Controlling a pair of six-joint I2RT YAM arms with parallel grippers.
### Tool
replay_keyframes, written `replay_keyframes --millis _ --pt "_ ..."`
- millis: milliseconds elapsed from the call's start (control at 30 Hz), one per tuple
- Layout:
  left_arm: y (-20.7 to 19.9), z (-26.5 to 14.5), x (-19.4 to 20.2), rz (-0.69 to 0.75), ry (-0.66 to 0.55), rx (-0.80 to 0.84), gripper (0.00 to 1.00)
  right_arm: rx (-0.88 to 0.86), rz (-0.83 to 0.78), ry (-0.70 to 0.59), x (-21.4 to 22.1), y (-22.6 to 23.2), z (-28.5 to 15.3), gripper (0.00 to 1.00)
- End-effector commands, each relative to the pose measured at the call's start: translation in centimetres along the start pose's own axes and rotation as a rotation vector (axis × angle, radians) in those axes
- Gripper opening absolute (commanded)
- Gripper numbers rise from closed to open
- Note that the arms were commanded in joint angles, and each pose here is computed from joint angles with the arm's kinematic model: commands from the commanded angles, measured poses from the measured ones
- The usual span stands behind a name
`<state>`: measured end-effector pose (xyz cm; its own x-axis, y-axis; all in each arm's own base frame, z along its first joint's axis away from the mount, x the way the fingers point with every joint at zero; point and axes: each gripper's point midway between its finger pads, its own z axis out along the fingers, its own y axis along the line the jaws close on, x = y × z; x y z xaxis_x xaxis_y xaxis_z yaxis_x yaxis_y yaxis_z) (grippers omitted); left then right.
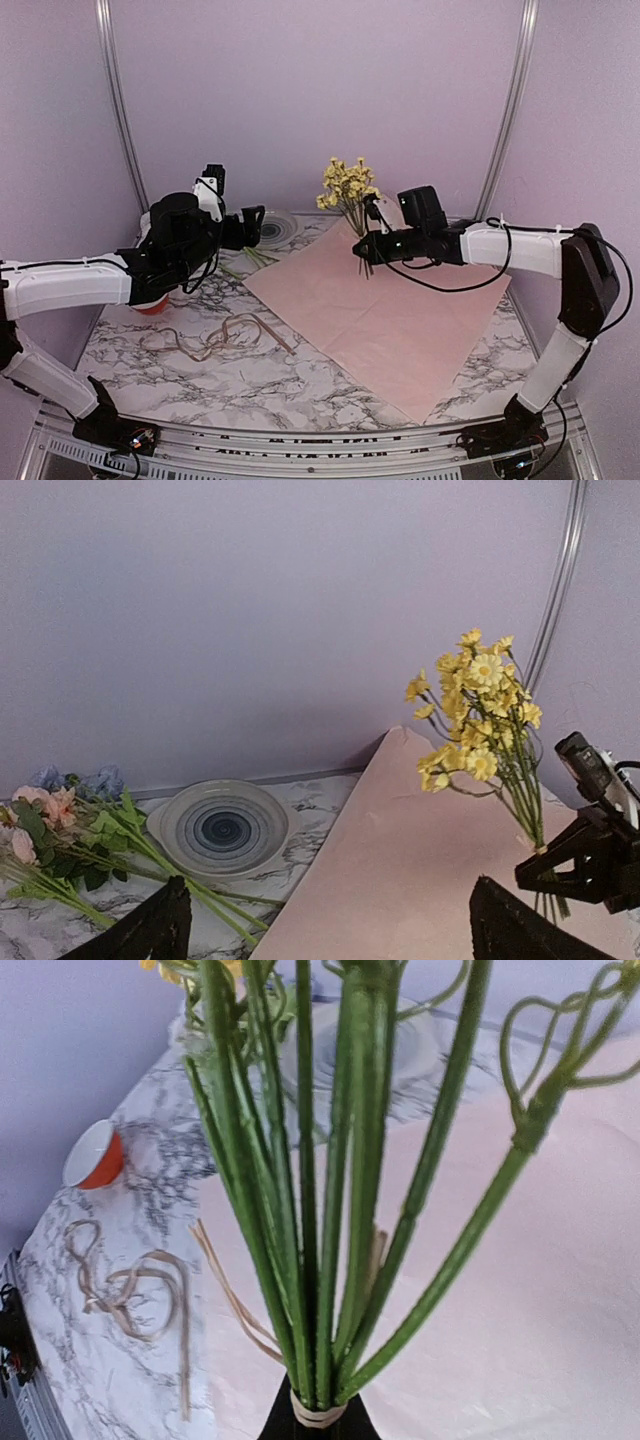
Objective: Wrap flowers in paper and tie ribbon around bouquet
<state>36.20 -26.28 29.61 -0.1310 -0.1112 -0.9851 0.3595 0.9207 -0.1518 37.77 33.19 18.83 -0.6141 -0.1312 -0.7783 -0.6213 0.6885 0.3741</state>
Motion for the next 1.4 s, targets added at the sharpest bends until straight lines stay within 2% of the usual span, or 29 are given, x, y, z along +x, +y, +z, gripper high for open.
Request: replay_keyframes --millis 0,167,400,600,700,867,1067,1233,1367 --pt "3.8 1.8 2.4 -0.015 0.091 -0.138 0.98 0.204 0.179 0.213 6.7 -8.3 -1.6 0.0" --pt "7.3 3.1 5.5 -0.055 0.176 -0.228 0.98 0.268 0.306 0.314 11.3 -13.7 -1.4 0.0" --pt "9.3 3.8 8.9 -0.064 0.266 -0.297 0.99 0.287 0.331 0.385 13.6 -14.9 -0.3 0.02" --pt "13.0 5.3 11.1 -0.17 0.388 -0.446 0.99 0.365 0.308 0.368 12.4 -15.3 -2.1 0.39" --pt "15.5 6.7 12.4 -0.196 0.449 -0.524 0.99 0.421 0.282 0.34 10.9 -15.3 -3.8 0.48" --pt "19.5 9.0 13.9 -0.261 0.457 -0.649 0.98 0.493 0.231 0.291 8.7 -14.8 -6.0 0.5" --pt "22.9 11.1 16.6 -0.313 0.504 -0.776 0.99 0.504 0.185 0.268 7.7 -13.7 -6.4 0.5" --pt "25.1 11.6 20.8 -0.239 0.636 -0.949 0.99 0.491 0.163 0.271 7.8 -13.1 -6.0 0.5" --pt "25.3 11.2 23.4 -0.21 0.733 -0.98 0.99 0.488 0.149 0.282 8.1 -12.9 -5.7 0.5"
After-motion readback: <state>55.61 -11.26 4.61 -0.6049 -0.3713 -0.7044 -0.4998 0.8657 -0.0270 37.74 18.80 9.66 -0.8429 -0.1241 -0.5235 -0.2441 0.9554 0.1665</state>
